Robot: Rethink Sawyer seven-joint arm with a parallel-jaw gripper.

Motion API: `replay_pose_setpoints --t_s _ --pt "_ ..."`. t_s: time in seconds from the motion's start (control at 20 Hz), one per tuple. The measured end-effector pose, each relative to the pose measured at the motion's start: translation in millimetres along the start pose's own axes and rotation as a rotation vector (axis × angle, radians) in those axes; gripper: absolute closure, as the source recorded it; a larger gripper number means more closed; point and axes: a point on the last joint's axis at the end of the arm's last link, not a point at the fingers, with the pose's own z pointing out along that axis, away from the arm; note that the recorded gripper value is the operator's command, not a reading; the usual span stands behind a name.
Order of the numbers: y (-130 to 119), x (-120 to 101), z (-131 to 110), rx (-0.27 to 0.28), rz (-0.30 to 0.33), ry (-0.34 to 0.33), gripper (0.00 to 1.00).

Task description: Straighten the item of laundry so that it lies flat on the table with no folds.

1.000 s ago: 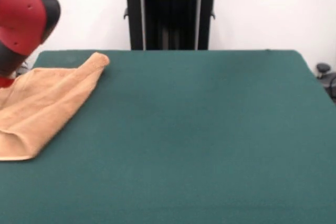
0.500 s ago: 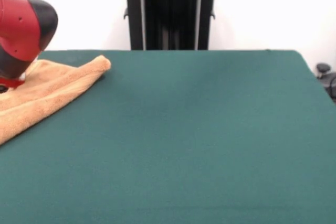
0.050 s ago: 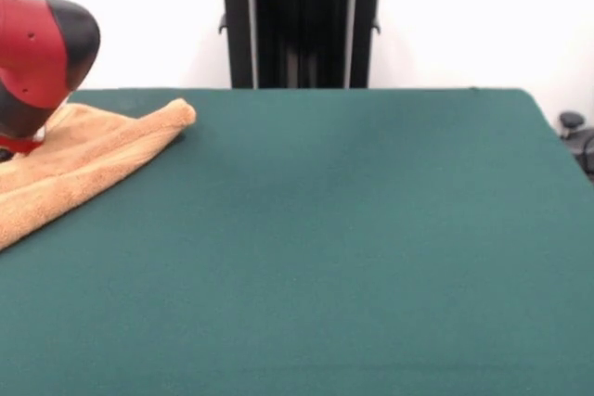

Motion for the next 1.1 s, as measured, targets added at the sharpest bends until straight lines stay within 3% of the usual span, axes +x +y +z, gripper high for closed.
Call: replay_pose_setpoints --t_s 0.3,0.5,0.6,0.8,1.1 --pt "3 4 -2 -0.027 0.042 0.024 0.00" --pt "2 5 -8 -0.076 0.129 0.052 0.00" --pt "2 1 -19 -0.116 0.198 0.066 0.00" --pt "8 -12 -47 -0.180 0.277 0.076 0.00" --pt "-1 -16 -78 -0.199 0.342 0.116 0.00"
